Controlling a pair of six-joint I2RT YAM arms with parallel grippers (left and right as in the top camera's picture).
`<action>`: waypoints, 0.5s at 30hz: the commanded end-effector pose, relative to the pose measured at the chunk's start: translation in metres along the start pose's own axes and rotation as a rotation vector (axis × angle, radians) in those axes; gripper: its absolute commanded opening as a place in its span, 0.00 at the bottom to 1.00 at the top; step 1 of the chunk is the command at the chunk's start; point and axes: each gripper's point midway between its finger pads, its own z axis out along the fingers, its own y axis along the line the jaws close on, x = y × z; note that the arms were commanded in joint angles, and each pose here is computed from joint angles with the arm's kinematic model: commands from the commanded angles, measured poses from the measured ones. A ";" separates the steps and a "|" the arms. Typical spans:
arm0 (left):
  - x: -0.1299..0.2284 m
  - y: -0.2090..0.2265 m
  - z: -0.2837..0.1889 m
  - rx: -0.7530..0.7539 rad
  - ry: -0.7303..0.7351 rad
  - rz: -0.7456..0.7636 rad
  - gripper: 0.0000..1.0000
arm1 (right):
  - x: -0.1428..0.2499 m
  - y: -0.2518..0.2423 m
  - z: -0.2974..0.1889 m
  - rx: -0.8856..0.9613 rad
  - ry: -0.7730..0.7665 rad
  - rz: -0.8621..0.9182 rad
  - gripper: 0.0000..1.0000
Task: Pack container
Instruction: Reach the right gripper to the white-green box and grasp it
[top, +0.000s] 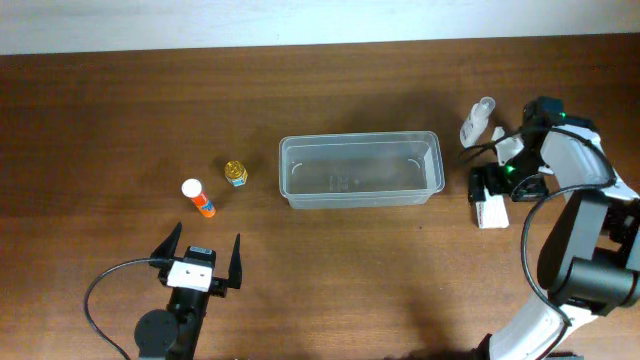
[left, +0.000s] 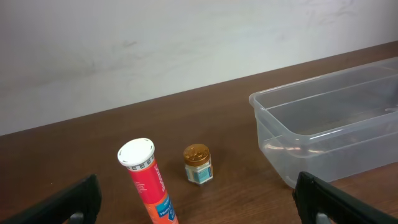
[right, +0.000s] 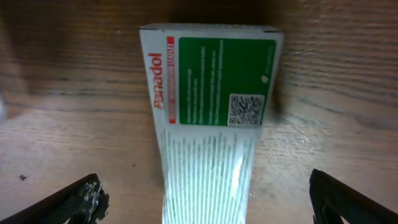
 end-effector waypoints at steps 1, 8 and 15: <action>0.003 0.002 0.000 -0.010 0.006 0.008 0.99 | -0.003 -0.001 0.008 -0.017 0.009 -0.003 0.99; 0.003 0.002 0.000 -0.010 0.006 0.008 0.99 | -0.008 -0.004 0.021 -0.016 0.007 -0.005 0.99; 0.003 0.002 0.000 -0.010 0.006 0.008 0.99 | -0.009 -0.005 0.035 -0.021 0.024 -0.011 0.92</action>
